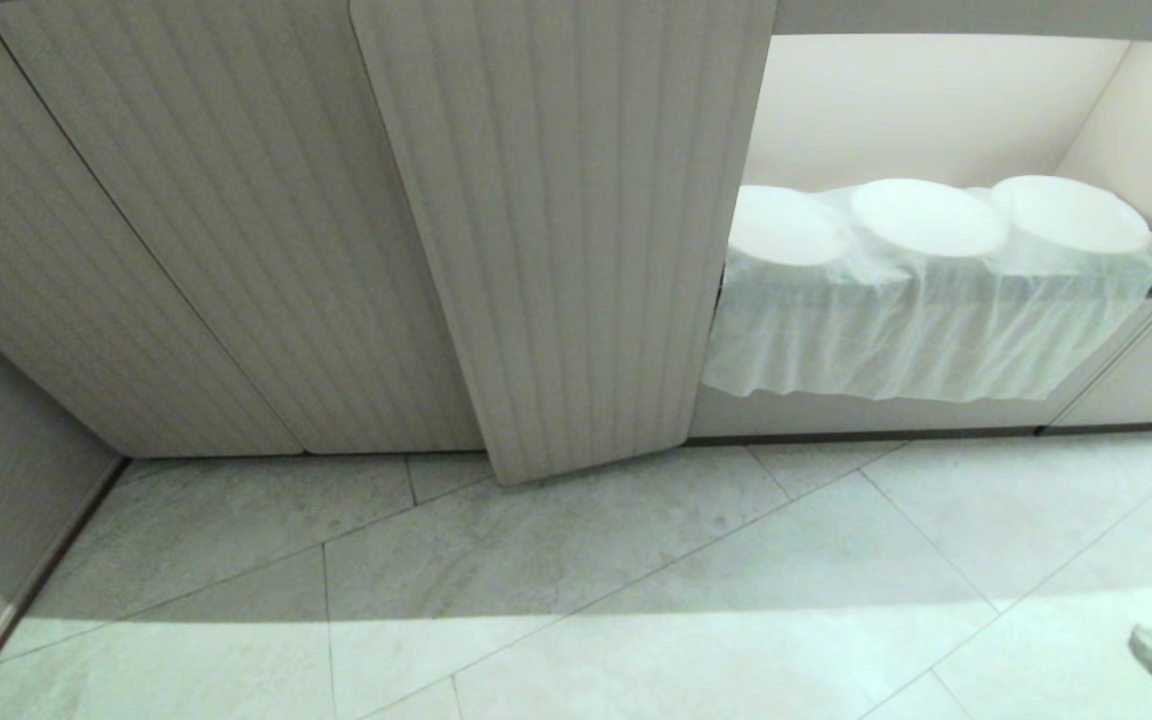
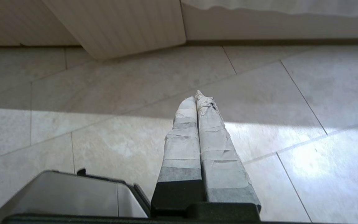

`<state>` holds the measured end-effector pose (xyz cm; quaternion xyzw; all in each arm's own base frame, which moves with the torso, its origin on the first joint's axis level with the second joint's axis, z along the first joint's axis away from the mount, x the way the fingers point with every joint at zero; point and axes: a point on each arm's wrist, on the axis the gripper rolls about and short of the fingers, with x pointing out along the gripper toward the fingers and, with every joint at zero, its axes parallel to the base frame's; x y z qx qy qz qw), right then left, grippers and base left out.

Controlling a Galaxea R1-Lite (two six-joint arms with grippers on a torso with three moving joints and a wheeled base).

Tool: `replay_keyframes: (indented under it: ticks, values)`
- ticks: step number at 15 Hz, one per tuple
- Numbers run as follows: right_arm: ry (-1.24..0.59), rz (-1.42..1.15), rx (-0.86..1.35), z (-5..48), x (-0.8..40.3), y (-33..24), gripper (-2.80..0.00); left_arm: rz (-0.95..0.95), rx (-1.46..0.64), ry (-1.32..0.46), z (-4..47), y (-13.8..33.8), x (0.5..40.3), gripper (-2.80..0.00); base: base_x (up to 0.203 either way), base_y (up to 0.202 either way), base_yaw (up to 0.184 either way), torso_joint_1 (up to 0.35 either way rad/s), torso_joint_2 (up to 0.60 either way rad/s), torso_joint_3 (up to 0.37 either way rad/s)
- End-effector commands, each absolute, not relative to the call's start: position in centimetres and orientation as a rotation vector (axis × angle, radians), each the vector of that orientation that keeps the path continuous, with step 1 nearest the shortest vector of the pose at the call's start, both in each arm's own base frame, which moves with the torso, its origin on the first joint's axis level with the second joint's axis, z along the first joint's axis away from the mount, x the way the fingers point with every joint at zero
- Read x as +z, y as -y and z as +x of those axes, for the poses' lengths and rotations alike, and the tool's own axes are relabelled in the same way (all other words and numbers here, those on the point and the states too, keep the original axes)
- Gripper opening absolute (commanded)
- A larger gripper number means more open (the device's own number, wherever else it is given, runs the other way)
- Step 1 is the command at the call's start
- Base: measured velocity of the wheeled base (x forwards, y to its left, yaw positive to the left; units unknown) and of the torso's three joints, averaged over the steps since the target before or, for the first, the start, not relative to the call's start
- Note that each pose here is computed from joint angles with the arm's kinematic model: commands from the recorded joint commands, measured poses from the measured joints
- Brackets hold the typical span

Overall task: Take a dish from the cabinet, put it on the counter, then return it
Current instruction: Close the cabinet door

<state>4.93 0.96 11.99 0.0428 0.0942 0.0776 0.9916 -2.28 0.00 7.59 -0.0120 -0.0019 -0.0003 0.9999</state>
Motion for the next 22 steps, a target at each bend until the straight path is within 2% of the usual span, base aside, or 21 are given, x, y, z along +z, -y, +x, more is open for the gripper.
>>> replay_keyframes:
  ticks: [1,6,10,14,19,22]
  values:
    - [-0.141,0.094,0.13,2.7,11.3,-0.4,-2.8,-0.025,0.0,0.005,-2.3,0.0,7.6,-2.8,0.0,0.0,0.0,0.0,0.0,0.0]
    - [-0.222,0.087,0.083,0.1,8.5,0.1,-2.8,-0.025,0.0,0.005,-2.3,0.0,7.6,-2.8,0.0,0.0,0.0,0.0,0.0,0.0]
    - [-0.246,0.088,0.002,0.0,8.3,0.2,-2.8,-0.025,0.0,0.005,-2.3,0.0,7.6,-2.8,0.0,0.0,0.0,0.0,0.0,0.0]
    - [-0.153,0.056,-0.071,-1.0,8.0,0.1,-2.8,-0.025,0.0,0.005,-2.3,0.0,7.6,-2.8,0.0,0.0,0.0,0.0,0.0,0.0]
    - [0.009,0.041,-0.048,-2.3,7.7,0.1,-2.8,-0.025,0.0,0.005,-2.3,0.0,7.6,-2.8,0.0,0.0,0.0,0.0,0.0,0.0]
    - [0.013,0.031,-0.046,-2.3,7.7,0.1,-2.8,-0.023,0.0,0.005,-2.3,0.0,7.6,-2.8,0.0,0.0,0.0,0.0,0.0,0.0]
